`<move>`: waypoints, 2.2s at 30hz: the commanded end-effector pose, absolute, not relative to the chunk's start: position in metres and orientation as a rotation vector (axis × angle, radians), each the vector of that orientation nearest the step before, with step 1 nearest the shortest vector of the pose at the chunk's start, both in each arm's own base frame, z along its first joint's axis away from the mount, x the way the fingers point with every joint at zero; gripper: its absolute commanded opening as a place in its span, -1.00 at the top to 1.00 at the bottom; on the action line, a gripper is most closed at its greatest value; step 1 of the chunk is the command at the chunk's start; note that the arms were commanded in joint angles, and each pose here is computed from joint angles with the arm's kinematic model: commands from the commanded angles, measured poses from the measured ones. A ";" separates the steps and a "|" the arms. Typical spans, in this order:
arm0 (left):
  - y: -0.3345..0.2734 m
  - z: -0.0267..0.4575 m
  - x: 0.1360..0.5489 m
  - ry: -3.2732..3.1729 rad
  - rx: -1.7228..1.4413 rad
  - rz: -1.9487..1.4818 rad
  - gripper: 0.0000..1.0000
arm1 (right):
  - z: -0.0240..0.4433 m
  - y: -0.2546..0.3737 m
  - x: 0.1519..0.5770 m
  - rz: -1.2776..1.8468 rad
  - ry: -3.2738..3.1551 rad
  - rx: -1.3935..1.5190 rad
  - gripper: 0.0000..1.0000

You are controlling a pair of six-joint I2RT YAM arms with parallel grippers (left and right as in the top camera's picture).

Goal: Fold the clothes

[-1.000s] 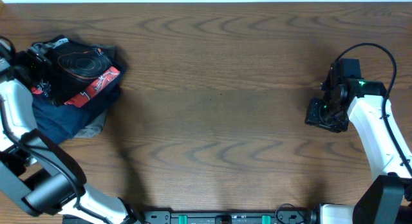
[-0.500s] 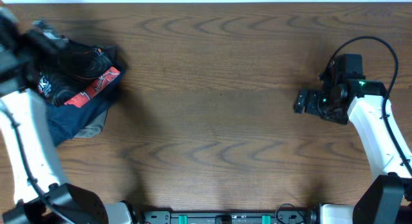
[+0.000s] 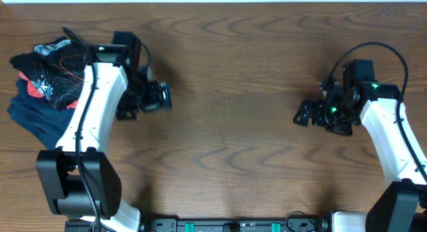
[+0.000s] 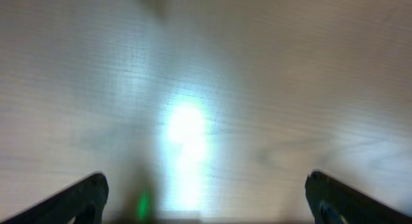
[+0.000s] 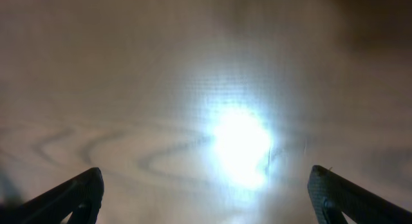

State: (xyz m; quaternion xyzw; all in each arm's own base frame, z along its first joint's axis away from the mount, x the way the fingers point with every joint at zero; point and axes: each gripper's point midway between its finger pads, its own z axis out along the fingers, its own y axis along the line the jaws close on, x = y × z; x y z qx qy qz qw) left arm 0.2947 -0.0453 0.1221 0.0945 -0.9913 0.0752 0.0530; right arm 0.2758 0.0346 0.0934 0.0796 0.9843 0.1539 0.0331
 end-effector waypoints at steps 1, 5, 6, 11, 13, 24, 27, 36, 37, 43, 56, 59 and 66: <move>-0.040 0.122 0.274 -2.966 0.228 0.132 -0.96 | 0.098 0.037 0.263 0.494 3.065 0.231 -0.99; -0.042 0.124 0.254 -2.996 0.207 0.139 -0.96 | 0.103 0.037 0.249 0.492 3.059 0.228 -0.98; -0.043 0.124 0.249 -3.032 0.201 0.149 -0.96 | 0.105 0.038 0.248 0.487 3.020 0.214 -0.98; -0.046 0.138 0.235 -3.330 0.180 0.244 -0.96 | 0.123 0.032 0.244 0.394 2.740 0.179 -0.98; -0.051 0.154 0.227 -3.505 0.141 0.326 -0.96 | 0.131 0.019 0.237 0.278 2.610 0.243 -0.99; -0.051 0.278 0.161 -4.245 -0.061 0.896 -0.96 | 0.211 0.017 0.194 0.246 2.037 0.157 -0.98; -0.047 0.293 0.142 -4.331 -0.083 0.999 -0.96 | 0.213 0.017 0.184 0.246 2.010 0.153 -0.98; -0.044 0.301 0.127 -4.385 -0.099 1.070 -0.96 | 0.183 0.018 0.164 0.246 2.148 0.177 -0.99; -0.044 0.300 0.127 -4.383 -0.098 1.066 -0.96 | 0.178 0.018 0.161 0.246 2.171 0.181 -0.98; -0.044 0.286 0.125 -4.338 -0.085 1.006 -0.96 | 0.166 0.019 0.152 0.248 2.234 0.192 -0.99; -0.039 0.221 0.103 -4.113 -0.033 0.765 -0.96 | 0.201 0.031 0.195 0.168 1.821 -0.138 -0.98; -0.040 0.216 0.100 -4.086 -0.030 0.766 -0.95 | 0.201 0.031 0.218 0.150 1.702 -0.160 -0.99; -0.040 0.216 0.100 -4.087 -0.031 0.766 -0.96 | 0.185 0.029 0.244 0.111 1.522 -0.172 -0.99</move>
